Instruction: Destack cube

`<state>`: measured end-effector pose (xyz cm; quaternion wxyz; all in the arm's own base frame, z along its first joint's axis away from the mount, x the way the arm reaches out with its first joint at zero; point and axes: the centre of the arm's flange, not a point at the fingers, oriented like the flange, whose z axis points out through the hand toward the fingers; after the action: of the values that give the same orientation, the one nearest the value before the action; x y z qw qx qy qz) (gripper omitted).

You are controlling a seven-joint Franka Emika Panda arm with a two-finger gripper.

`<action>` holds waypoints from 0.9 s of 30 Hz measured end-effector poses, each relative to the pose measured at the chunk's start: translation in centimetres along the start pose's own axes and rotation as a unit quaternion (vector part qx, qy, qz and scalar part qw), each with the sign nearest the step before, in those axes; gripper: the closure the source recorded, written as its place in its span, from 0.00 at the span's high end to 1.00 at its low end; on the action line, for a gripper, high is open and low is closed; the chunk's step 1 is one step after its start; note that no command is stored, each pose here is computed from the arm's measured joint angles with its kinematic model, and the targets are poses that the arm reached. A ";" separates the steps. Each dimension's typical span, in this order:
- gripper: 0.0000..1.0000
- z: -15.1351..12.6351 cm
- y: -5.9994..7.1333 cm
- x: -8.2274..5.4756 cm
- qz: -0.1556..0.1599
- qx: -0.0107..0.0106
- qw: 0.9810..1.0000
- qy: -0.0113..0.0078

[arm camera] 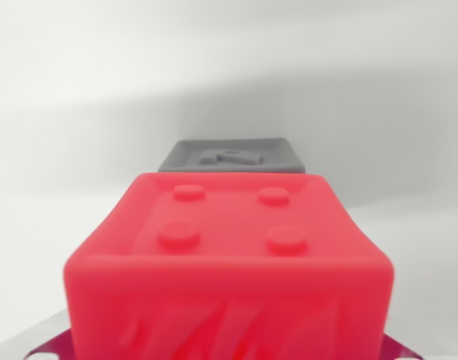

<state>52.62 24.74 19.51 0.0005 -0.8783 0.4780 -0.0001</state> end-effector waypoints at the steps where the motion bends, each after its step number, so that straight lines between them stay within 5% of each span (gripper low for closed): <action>1: 0.00 -0.2 0.0 0.0 0.000 0.000 1.000 0.000; 27: 0.00 -7.0 0.1 0.0 0.000 0.001 1.000 0.002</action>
<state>52.54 24.73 26.47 0.0004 -0.8783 0.4781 -0.0021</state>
